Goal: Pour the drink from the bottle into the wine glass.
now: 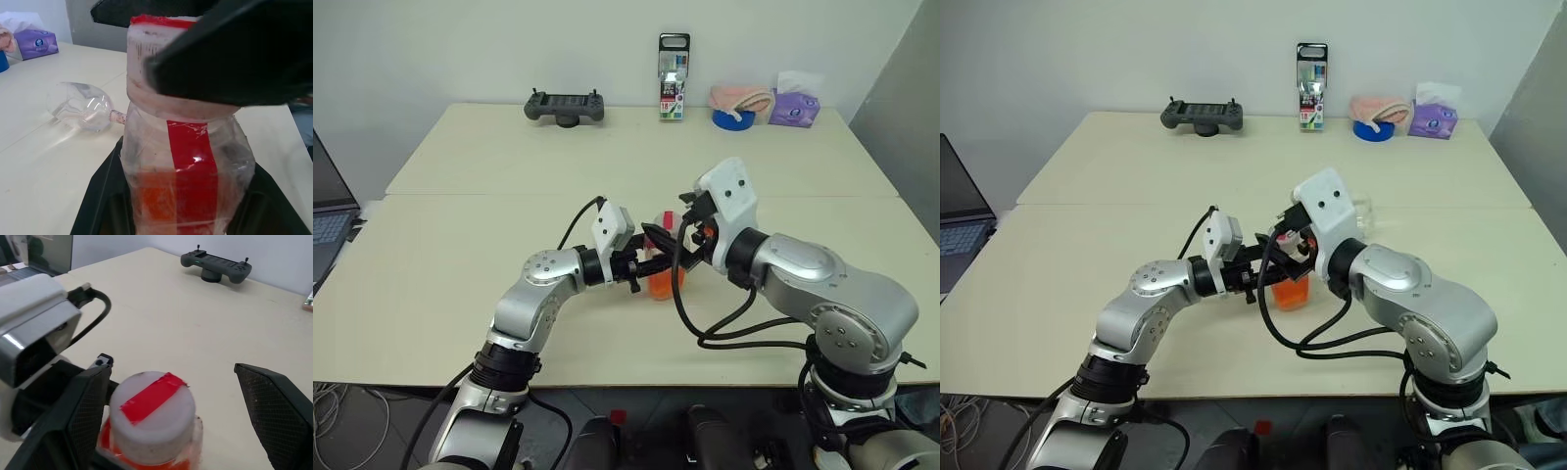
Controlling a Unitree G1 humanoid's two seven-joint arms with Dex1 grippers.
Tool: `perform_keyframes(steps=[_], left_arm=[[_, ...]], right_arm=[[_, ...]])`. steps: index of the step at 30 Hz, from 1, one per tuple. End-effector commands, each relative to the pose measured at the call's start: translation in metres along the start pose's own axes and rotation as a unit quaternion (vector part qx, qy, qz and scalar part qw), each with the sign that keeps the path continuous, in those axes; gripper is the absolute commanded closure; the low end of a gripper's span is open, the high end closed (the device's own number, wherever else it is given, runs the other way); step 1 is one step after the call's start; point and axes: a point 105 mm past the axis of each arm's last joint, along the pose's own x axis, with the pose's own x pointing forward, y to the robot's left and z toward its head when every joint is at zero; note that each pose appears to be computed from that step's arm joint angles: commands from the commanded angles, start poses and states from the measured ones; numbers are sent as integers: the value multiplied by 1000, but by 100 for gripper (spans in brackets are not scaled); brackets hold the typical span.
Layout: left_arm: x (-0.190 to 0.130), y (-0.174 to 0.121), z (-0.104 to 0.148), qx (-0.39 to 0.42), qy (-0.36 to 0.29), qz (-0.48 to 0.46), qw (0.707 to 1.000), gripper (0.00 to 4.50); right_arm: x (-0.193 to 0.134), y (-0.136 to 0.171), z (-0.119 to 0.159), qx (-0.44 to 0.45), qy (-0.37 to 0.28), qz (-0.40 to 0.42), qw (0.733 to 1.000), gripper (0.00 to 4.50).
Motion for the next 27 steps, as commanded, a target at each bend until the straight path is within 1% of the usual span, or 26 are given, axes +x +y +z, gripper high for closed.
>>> perform_keyframes(steps=[1, 6, 17, 27], left_arm=[[1, -5, 16, 32, -24, -8, 999, 281], [1, -4, 15, 34, -22, -6, 999, 281], [0, -3, 14, 37, -17, -8, 999, 281], [1, -3, 13, 39, -13, -14, 999, 281]], right_arm=[[2, -1, 13, -6, -32, -9, 999, 22], [4, -4, 13, 3, -36, -14, 999, 22], [-17, -20, 0, -13, -11, -20, 1000, 22], [-28, -21, -3, -21, -2, -5, 1000, 22]])
